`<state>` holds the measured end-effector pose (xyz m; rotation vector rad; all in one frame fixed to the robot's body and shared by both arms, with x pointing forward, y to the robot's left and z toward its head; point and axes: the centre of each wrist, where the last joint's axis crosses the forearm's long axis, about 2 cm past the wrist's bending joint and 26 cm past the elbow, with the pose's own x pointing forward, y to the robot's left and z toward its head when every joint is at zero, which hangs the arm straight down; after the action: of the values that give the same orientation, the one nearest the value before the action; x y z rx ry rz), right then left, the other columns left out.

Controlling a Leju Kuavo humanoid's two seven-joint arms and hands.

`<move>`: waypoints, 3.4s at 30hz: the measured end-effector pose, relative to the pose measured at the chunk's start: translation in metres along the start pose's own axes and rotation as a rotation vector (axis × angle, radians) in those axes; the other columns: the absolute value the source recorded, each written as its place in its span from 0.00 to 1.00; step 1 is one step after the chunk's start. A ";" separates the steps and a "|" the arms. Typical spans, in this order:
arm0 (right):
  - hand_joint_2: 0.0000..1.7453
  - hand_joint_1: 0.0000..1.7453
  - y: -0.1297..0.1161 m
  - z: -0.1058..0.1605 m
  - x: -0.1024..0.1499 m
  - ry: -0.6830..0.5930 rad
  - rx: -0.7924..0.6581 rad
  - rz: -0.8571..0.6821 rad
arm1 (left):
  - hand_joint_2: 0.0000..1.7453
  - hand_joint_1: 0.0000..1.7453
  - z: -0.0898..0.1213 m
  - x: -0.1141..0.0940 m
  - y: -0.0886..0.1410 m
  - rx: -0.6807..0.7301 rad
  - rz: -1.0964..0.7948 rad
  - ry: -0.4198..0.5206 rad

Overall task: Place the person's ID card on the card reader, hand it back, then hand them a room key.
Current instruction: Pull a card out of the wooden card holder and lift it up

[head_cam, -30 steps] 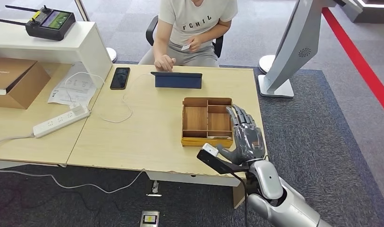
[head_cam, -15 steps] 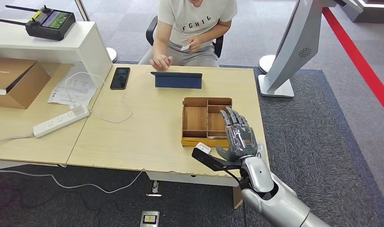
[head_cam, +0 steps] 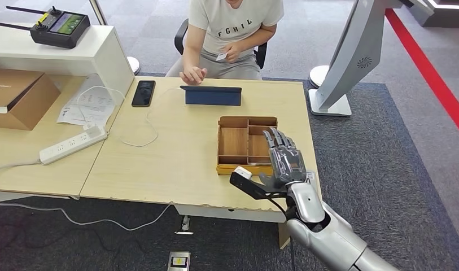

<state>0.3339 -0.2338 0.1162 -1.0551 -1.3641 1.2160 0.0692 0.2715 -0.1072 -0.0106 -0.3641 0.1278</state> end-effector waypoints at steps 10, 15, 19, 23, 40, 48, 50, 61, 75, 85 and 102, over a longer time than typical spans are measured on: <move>1.00 0.00 0.004 -0.003 -0.007 0.024 0.039 0.036 | 0.00 0.00 0.000 0.000 0.000 -0.003 -0.001 0.012; 1.00 0.00 0.007 -0.003 -0.010 0.033 0.049 0.045 | 0.00 0.00 0.000 -0.001 0.000 -0.002 0.002 0.017; 1.00 0.00 0.007 -0.003 -0.012 0.041 0.053 0.049 | 0.00 0.00 0.000 -0.001 0.000 -0.001 0.004 0.018; 1.00 0.00 0.008 -0.003 -0.013 0.043 0.059 0.052 | 0.00 0.00 0.000 -0.002 0.000 0.001 0.004 0.018; 1.00 0.00 0.014 -0.004 -0.014 0.046 0.092 0.038 | 0.00 0.00 0.000 -0.002 0.001 0.006 0.006 0.027; 1.00 0.00 0.015 -0.004 -0.014 0.048 0.094 0.039 | 0.00 0.00 0.000 -0.002 0.001 0.006 0.006 0.027; 1.00 0.00 0.015 -0.004 -0.014 0.048 0.094 0.038 | 0.00 0.00 0.000 -0.002 0.001 0.006 0.006 0.027; 1.00 0.00 0.019 -0.004 -0.008 0.038 0.117 0.026 | 0.00 0.00 0.000 -0.001 0.001 0.007 0.006 0.032; 1.00 0.00 0.032 -0.009 0.010 -0.021 0.184 -0.040 | 0.00 0.00 0.000 -0.001 0.005 0.069 0.019 0.142; 1.00 0.00 0.030 -0.020 0.020 -0.043 0.175 -0.039 | 0.00 0.00 0.000 0.000 0.006 0.128 0.030 0.158; 1.00 0.00 0.023 -0.031 0.020 -0.057 0.151 0.017 | 0.00 0.00 0.000 -0.001 0.005 0.167 0.058 0.182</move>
<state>0.3620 -0.2071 0.0965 -0.9341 -1.2865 1.3487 0.0678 0.2761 -0.1072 0.1314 -0.1704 0.2131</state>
